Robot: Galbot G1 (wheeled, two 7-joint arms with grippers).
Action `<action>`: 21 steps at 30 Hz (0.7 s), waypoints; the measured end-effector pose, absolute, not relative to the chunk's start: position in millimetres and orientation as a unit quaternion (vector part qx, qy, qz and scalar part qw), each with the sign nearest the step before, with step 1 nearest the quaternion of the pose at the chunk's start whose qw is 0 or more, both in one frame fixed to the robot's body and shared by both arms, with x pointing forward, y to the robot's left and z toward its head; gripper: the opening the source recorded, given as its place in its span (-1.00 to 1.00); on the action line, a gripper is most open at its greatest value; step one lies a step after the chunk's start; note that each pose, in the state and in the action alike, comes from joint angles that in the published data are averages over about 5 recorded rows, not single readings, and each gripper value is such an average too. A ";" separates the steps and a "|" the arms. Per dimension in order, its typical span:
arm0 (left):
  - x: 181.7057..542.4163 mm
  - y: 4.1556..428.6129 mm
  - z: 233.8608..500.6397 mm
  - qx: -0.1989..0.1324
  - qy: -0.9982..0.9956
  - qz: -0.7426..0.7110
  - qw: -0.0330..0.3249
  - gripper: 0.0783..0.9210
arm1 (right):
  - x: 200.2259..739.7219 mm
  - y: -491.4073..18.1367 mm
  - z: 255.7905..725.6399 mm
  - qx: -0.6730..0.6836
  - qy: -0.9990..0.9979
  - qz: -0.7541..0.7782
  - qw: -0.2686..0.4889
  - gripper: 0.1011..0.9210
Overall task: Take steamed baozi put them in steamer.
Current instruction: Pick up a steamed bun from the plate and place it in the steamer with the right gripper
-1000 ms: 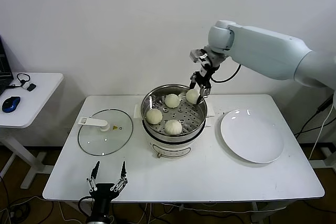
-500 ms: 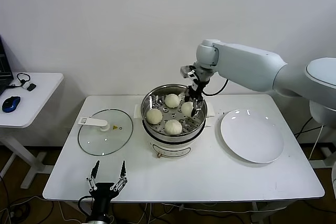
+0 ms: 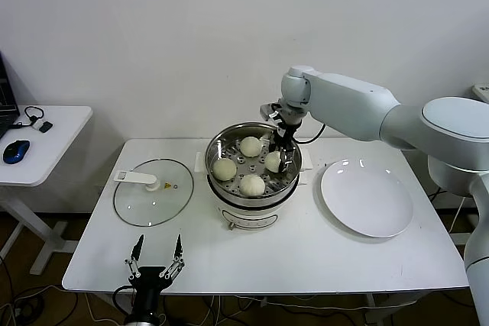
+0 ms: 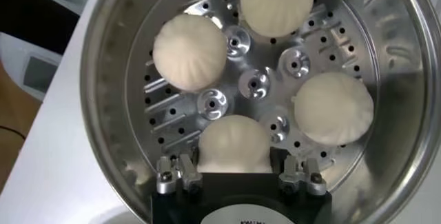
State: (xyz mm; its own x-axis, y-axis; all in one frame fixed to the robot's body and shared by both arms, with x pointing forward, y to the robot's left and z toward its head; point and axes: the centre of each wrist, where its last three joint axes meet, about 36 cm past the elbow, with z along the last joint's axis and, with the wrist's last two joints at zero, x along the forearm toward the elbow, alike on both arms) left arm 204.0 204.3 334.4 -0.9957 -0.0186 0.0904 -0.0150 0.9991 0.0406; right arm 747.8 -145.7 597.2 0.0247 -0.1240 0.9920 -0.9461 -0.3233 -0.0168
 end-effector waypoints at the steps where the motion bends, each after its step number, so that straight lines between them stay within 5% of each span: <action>1: 203.9 204.4 334.3 0.009 -0.999 -0.020 0.046 0.77 | 748.4 -146.0 596.6 0.606 -0.441 0.543 0.380 0.37; 13: 203.7 204.9 333.7 0.009 -0.999 -0.020 0.046 0.77 | 750.9 -145.4 587.3 0.601 -0.440 0.549 0.379 0.40; 21: 203.9 205.1 333.8 0.010 -0.999 -0.020 0.046 0.77 | 750.9 -145.0 588.5 0.602 -0.444 0.546 0.377 0.74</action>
